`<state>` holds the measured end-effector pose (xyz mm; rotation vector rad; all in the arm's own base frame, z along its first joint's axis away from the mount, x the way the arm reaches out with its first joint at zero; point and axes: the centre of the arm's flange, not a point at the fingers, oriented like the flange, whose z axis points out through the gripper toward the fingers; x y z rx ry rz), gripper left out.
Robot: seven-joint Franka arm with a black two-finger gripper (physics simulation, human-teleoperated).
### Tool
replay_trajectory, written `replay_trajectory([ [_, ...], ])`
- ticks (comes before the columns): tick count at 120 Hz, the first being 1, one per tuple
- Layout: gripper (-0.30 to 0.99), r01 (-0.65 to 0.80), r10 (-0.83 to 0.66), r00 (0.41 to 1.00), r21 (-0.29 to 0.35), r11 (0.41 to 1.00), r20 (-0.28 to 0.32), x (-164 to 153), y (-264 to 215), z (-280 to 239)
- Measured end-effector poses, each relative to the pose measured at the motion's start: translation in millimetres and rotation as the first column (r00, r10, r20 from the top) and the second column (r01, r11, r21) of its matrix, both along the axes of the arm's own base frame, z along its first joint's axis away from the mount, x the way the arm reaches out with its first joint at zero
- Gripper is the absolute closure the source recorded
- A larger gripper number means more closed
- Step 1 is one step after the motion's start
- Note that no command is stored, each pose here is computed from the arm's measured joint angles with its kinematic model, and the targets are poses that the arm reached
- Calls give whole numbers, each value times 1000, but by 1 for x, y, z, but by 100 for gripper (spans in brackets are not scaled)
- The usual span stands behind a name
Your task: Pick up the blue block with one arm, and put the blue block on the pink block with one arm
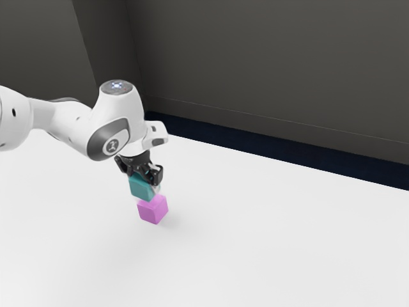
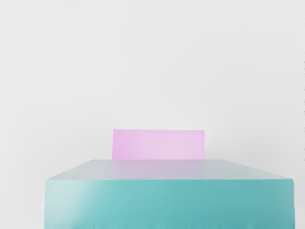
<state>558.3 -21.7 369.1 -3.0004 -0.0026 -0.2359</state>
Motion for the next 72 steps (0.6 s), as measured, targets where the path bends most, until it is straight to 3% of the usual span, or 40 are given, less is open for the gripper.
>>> replay_trajectory([
  [23, 41, -61, 64, 998, -109, 992, 24, -6, 6, -14],
  [42, 41, -102, 111, 993, -162, 982, 49, -7, 24, -11],
  [72, 43, -17, 11, 999, -187, 982, -32, -16, 24, -16],
])
